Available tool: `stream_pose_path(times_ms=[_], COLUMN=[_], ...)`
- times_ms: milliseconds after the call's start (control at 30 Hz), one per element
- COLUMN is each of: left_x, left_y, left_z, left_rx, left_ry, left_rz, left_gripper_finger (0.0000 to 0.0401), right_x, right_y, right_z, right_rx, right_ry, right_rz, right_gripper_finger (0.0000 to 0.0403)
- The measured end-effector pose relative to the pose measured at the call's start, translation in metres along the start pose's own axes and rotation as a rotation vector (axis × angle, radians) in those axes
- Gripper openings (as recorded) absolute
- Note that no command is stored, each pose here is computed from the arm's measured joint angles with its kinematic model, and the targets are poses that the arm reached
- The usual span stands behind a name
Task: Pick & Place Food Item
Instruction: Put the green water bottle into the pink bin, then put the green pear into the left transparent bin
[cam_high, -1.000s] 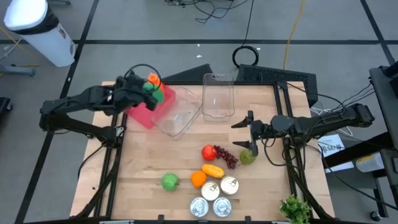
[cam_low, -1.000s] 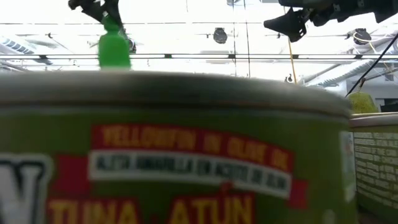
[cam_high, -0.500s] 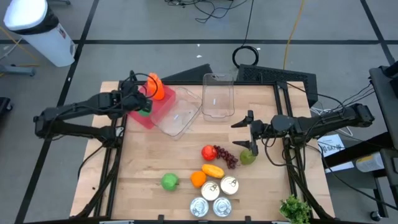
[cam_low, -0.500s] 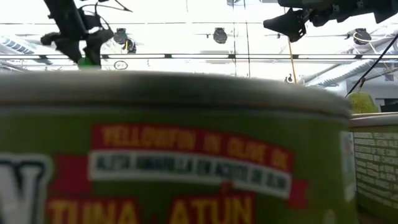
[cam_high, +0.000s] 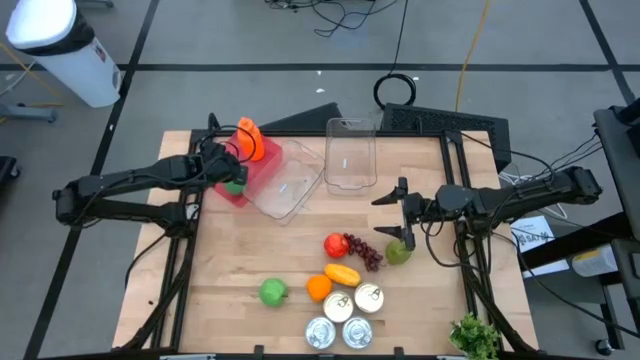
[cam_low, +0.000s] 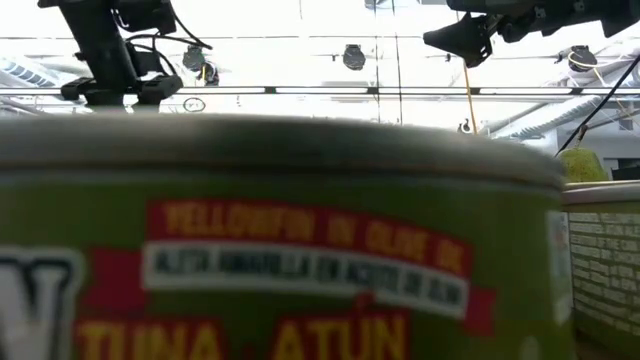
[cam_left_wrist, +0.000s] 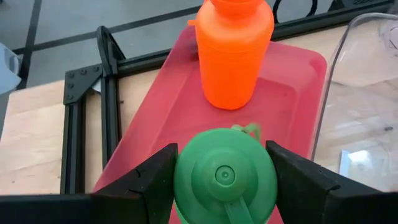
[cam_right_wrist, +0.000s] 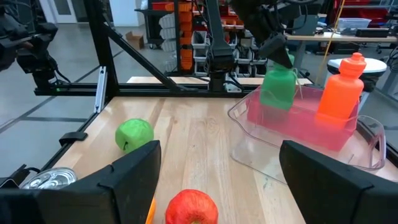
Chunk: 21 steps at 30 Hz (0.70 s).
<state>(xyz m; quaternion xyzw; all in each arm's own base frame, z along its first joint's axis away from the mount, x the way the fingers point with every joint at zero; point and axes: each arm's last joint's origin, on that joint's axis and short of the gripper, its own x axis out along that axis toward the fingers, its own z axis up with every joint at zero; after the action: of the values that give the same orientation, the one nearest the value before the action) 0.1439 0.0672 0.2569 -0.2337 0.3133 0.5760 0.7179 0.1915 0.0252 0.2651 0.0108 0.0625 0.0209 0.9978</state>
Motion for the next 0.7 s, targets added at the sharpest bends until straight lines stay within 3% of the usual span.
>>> stream_pose_path(times_ms=[333, 567, 700], left_x=[-0.001, -0.019, -0.044], left_y=[0.001, 0.008, 0.014], left_z=[0.000, 0.011, 0.028], left_rx=[0.004, -0.017, -0.070], left_ry=[0.010, -0.046, -0.094], left_rz=[-0.016, -0.077, -0.184], left_gripper_finger=[0.0358, 0.0392, 0.0394], right_x=[0.000, 0.000, -0.008], right_y=[0.000, 0.000, -0.002], right_z=[0.000, -0.002, -0.008], right_rx=[0.000, 0.004, 0.099], right_ry=[0.000, 0.016, 0.098], right_rz=[-0.001, -0.004, -0.042], right_gripper_finger=[0.0309, 0.0309, 0.0309])
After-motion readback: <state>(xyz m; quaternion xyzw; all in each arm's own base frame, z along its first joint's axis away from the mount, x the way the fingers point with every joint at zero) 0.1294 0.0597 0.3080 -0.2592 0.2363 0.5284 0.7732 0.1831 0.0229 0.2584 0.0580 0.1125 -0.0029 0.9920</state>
